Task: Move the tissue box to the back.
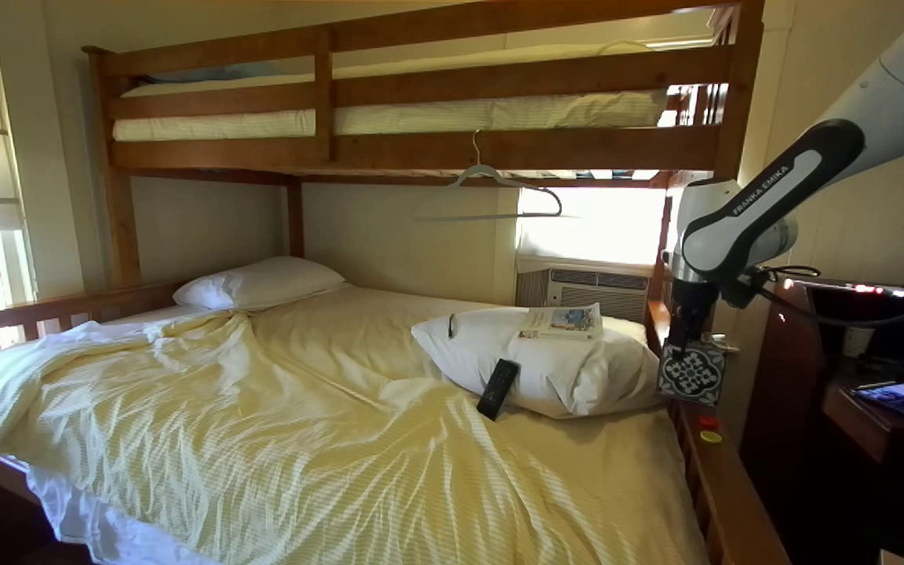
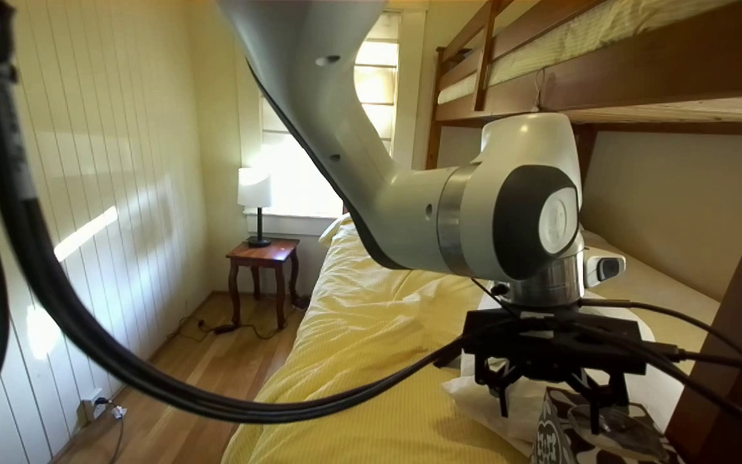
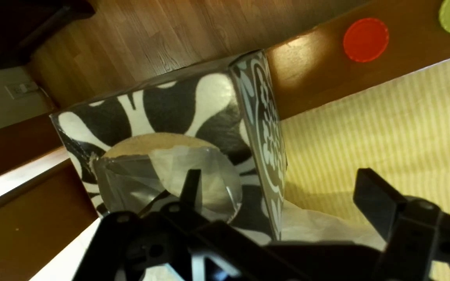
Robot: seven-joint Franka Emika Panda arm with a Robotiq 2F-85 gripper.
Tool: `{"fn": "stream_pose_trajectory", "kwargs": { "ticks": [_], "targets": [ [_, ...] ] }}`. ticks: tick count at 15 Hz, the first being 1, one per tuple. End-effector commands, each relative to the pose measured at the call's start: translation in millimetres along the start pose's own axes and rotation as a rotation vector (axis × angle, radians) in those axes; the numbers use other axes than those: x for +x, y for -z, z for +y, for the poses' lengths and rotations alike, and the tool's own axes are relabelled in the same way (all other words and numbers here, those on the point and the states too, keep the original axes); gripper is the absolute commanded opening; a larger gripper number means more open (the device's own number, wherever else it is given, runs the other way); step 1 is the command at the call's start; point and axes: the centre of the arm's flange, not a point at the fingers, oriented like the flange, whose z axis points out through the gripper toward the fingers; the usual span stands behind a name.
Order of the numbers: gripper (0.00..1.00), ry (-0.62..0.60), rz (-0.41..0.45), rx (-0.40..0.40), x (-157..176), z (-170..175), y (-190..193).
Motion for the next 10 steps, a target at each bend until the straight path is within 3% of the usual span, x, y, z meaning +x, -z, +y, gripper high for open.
{"fn": "stream_pose_trajectory", "kwargs": {
  "ticks": [1,2,3,5,10],
  "targets": [
    [0.98,0.02,0.009,0.039,2.1,4.6,-17.5],
    [0.95,0.021,0.005,0.05,2.9,4.2,-21.6],
    [0.75,0.021,0.003,0.061,3.4,3.2,-25.6],
    [0.66,0.023,0.0,0.076,4.1,1.0,-30.6],
    [0.3,0.018,-0.002,0.076,3.3,1.7,-30.7]
  ]
}}
